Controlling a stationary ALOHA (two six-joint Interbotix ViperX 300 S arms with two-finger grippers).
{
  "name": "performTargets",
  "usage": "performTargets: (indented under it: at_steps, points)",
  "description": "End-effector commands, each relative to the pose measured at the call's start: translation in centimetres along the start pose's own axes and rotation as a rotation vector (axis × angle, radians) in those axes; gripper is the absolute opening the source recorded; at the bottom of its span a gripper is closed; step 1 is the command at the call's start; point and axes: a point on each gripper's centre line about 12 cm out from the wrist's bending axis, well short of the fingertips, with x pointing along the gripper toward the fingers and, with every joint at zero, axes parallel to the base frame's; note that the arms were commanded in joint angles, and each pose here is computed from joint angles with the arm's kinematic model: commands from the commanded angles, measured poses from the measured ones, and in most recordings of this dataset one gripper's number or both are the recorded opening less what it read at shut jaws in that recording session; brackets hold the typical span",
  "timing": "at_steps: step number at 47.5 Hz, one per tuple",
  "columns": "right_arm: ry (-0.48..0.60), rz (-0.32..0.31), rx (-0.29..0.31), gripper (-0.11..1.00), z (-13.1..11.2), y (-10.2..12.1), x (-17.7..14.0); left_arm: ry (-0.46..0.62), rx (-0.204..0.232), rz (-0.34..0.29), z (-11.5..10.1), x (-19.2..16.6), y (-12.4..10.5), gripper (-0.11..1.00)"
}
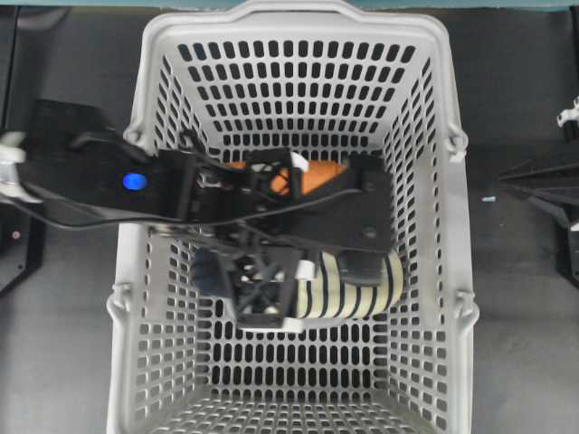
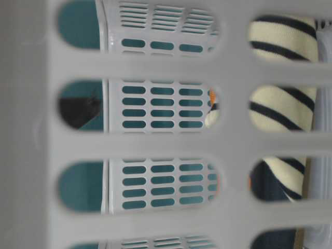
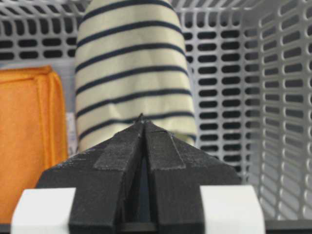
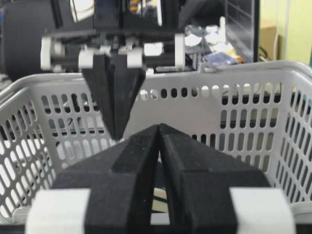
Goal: Pick up the slipper from the shopping basket with the left arm.
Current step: 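Close the left gripper on the striped slipper's upper edge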
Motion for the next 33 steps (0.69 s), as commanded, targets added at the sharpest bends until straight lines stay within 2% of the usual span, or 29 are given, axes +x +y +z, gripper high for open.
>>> performTargets:
  at_steps: [1,5,7,11,17,22,33]
  points:
    - [-0.012,0.003,0.003,-0.01,0.4,0.1,0.1,-0.034,0.001,-0.002,1.1,-0.8,-0.2,0.00]
    - [-0.012,0.004,0.003,-0.01,0.4,0.1,0.1,-0.028,-0.007,-0.004,1.2,-0.3,-0.4,0.01]
    - [-0.012,0.007,0.003,-0.01,0.4,0.2,0.1,-0.020,-0.017,-0.003,1.1,0.1,-0.4,0.06]
    - [-0.010,0.014,0.004,-0.01,0.3,0.3,0.1,0.003,-0.035,0.000,0.9,1.0,-0.3,0.29]
    - [-0.010,0.015,0.004,-0.01,0.3,0.3,0.1,0.036,-0.031,0.004,0.6,2.3,-0.3,0.69]
    - [-0.010,0.015,0.004,-0.01,0.3,0.3,0.1,0.065,-0.028,0.008,0.2,3.7,-0.3,0.89]
    - [-0.007,0.018,0.004,-0.01,0.2,0.4,0.1,0.146,-0.006,0.017,-1.5,7.1,-0.1,0.91]
